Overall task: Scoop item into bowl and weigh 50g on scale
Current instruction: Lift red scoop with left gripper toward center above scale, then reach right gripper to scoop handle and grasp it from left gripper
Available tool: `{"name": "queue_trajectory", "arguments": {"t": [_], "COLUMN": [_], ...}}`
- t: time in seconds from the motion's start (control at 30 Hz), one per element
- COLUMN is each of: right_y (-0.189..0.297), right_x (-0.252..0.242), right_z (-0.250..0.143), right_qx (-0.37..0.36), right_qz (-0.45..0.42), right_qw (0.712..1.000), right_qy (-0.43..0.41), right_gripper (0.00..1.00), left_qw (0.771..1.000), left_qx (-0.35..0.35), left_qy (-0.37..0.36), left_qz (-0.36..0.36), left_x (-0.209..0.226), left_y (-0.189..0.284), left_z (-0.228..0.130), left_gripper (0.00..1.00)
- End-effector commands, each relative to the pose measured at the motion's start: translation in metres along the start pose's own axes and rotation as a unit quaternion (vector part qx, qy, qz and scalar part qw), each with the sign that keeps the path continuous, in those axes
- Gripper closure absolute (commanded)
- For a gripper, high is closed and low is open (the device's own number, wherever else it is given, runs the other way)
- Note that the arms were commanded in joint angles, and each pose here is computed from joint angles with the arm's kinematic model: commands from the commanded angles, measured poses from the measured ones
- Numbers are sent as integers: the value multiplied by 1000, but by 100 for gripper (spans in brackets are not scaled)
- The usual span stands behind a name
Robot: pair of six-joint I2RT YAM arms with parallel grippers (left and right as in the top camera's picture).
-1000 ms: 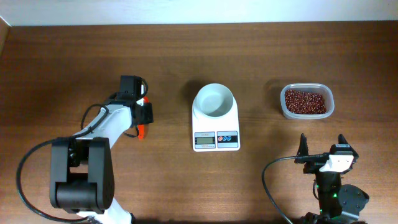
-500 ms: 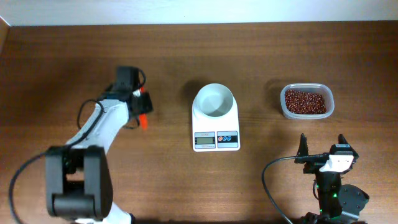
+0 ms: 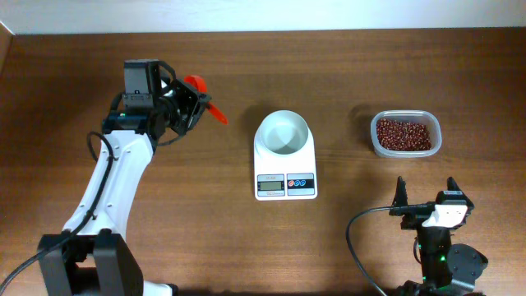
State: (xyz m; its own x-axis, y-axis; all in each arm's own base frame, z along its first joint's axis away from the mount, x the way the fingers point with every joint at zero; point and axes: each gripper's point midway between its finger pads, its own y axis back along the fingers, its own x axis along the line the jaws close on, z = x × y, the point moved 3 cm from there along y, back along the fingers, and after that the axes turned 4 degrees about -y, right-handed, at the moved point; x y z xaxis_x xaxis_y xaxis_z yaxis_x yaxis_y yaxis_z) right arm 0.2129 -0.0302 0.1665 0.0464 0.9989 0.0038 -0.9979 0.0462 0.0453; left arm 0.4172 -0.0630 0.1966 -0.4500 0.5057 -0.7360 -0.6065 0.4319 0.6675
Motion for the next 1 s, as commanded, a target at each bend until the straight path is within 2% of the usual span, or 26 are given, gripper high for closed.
{"name": "queue_trajectory", "arguments": {"t": [0.0, 0.1, 0.2, 0.27, 0.37, 0.47, 0.57, 0.7, 0.73, 0.83, 0.97], "right_y": [0, 0, 1, 3, 7, 9, -6, -44, -56, -77, -93], "right_x": [2, 2, 9, 13, 14, 14, 17, 28, 33, 35, 47], "right_z": [2, -1, 12, 29, 51, 90, 132, 175, 187, 193, 192], "right_qx": [-9, 0, -31, -69, -88, -92, -54, 48, 94, 202, 264], "right_qz": [7, 6, 29, 41, 43, 46, 71, 149, 182, 206, 272], "right_qw": [1000, 1000, 999, 997, 995, 995, 995, 984, 973, 944, 900], "right_qy": [0, -2, 6, 18, 4, -17, -42, -79, -102, -161, -216], "right_gripper": [1, 1, 1, 1, 1, 1, 1, 1, 1, 1, 1], "left_qw": [998, 997, 995, 992, 990, 990, 990, 990, 989, 983, 980], "left_qx": [36, 58, 77, 99, 109, 104, 101, 100, 107, 139, 149], "left_qy": [26, 26, 25, 25, 24, 20, 15, 14, 14, 11, 62], "left_qz": [-37, -50, -62, -76, -84, -88, -94, -95, -99, -122, -117], "left_x": [-14, -18, -22, -26, -28, -30, -33, -33, -34, -41, -42], "left_y": [7, 8, 9, 11, 12, 12, 12, 12, 12, 16, 17], "left_z": [-9, -15, -20, -26, -29, -27, -25, -25, -27, -35, -36], "left_gripper": [100, 100, 100, 100, 100, 100, 100, 100, 100, 100, 100]}}
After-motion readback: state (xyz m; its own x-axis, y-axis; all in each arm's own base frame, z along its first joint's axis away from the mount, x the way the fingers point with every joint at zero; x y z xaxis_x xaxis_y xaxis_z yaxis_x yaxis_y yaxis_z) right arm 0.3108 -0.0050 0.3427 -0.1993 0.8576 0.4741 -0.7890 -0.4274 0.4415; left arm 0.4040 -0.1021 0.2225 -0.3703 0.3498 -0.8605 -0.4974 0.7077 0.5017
